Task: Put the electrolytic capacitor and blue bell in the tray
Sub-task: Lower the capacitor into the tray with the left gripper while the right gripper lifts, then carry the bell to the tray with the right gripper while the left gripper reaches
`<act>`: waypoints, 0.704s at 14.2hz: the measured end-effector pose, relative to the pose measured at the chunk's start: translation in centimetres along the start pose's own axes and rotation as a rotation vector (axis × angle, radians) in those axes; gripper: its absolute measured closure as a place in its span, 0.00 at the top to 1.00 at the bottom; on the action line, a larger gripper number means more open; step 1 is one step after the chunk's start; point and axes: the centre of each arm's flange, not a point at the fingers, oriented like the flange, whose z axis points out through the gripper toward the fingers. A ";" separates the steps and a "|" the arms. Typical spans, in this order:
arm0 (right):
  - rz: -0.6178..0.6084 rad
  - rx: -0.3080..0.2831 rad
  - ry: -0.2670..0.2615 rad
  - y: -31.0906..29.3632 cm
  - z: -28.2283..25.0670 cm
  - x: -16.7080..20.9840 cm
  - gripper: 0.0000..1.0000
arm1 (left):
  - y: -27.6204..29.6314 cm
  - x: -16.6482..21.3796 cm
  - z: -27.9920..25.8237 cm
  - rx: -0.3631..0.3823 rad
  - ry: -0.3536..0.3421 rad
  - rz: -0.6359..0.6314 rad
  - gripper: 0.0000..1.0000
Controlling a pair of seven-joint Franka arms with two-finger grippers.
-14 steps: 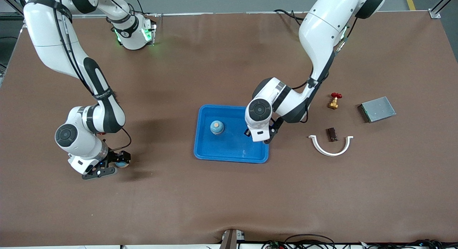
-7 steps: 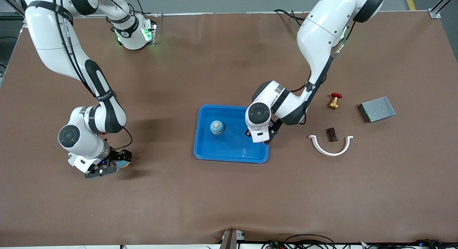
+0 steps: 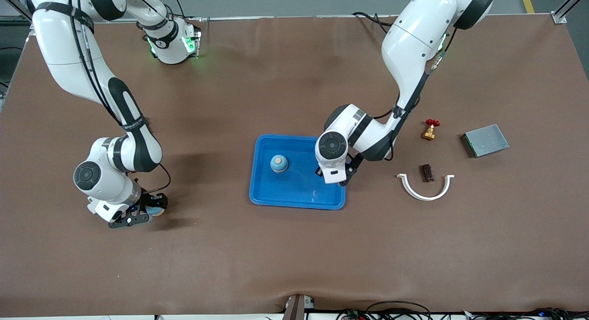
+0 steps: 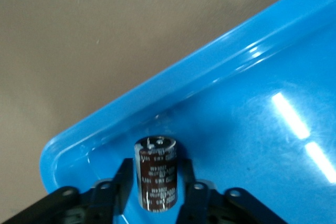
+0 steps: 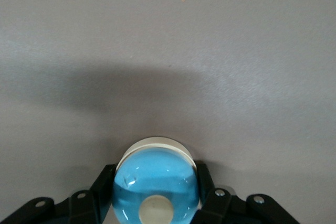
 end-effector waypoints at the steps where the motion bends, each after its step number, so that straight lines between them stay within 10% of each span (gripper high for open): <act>1: 0.020 0.014 -0.016 -0.6 -0.3 0.1 0.67 | 0.1 0.0 -0.3 -0.003 0.006 0.003 0.62; 5: 0.154 0.039 -0.037 -7.3 -4.9 1.6 0.67 | -0.7 0.2 -2.8 0.047 0.024 0.066 1.00; 10: 0.348 0.059 -0.006 -25.3 -8.6 1.2 0.67 | -2.4 3.9 -11.0 0.023 0.033 0.223 1.00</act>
